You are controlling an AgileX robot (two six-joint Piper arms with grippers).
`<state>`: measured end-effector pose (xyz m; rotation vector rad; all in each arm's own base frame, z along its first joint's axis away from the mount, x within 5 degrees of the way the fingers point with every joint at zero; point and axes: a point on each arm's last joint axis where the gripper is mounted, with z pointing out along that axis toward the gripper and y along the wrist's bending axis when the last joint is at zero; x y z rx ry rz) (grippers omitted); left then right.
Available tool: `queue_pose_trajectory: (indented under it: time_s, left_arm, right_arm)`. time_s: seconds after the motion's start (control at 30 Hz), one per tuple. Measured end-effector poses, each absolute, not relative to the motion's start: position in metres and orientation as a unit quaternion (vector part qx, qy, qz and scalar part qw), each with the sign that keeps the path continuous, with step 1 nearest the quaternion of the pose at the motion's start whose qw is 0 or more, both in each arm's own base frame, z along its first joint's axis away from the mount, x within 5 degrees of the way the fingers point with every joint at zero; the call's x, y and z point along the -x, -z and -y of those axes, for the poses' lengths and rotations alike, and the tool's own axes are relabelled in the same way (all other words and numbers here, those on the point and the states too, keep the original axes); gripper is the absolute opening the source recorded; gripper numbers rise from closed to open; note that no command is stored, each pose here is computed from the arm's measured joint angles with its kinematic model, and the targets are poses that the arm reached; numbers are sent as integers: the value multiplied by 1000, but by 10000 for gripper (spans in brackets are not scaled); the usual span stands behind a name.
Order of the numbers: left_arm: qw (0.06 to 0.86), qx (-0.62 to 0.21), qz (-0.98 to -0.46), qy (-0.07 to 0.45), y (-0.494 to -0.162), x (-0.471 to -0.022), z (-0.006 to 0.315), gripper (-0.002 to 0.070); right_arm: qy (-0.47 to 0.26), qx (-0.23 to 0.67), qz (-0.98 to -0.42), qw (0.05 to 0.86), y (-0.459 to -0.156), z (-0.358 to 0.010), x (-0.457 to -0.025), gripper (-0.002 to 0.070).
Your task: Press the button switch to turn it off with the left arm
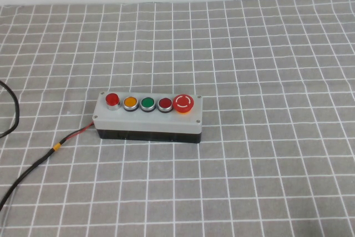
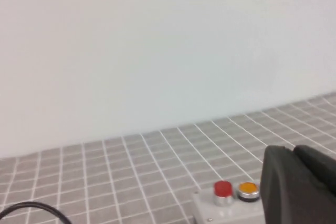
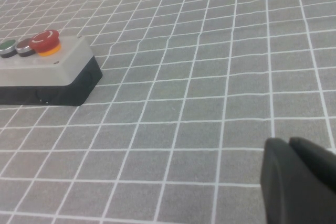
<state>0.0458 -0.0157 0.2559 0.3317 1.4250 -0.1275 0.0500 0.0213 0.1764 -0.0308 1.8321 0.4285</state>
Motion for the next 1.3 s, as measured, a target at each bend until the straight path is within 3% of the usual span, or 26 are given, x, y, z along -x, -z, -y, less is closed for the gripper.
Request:
queue_pose_trajectory:
  time_s: [0.27, 0.5, 0.9, 1.3]
  left_arm:
    - [737, -124, -663, 43, -214, -53, 13, -3]
    - [683, -102, -722, 21, -193, -56, 10, -3]
    - [593, -77, -801, 4, -172, -52, 5, -3]
    - [587, -76, -806, 5, -170, -52, 5, -3]
  right_arm:
    - [-184, 13, -787, 589, -176, -21, -50, -17]
    - [-184, 13, -787, 589, -176, -21, -50, -17]
    - [-184, 13, -787, 589, -176, -21, -50, -17]
    - [-184, 13, -787, 589, -176, -21, -50, -17]
